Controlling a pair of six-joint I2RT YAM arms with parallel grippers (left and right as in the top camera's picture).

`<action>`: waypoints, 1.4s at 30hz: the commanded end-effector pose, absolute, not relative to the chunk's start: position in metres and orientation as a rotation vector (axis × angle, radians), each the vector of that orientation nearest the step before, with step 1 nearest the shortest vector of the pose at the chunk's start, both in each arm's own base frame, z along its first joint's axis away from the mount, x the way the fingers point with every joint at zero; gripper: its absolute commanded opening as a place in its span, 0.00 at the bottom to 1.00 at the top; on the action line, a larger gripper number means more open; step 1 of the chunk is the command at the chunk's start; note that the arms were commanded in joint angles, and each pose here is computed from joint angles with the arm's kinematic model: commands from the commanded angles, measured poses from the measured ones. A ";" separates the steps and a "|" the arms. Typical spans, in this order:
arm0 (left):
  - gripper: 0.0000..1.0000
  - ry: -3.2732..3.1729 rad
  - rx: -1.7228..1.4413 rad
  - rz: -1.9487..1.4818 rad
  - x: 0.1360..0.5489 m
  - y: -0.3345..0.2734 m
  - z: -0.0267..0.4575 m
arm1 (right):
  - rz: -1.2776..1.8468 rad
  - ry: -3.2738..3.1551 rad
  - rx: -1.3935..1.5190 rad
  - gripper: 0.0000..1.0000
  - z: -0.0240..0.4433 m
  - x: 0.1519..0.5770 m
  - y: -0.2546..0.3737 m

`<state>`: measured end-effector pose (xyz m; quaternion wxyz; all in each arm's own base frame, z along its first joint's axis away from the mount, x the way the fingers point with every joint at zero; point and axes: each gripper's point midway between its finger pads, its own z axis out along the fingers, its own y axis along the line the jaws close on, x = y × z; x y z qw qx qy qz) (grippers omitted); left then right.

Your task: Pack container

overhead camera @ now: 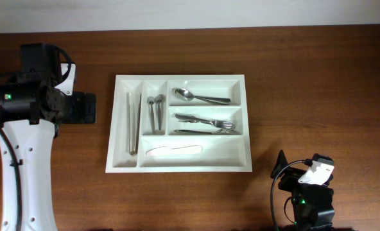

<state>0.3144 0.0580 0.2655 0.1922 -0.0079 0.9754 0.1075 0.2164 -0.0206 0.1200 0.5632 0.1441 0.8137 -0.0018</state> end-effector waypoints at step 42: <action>0.99 1.916 0.110 0.028 0.224 -0.001 0.160 | -0.008 1.906 0.358 0.99 0.119 0.216 -0.023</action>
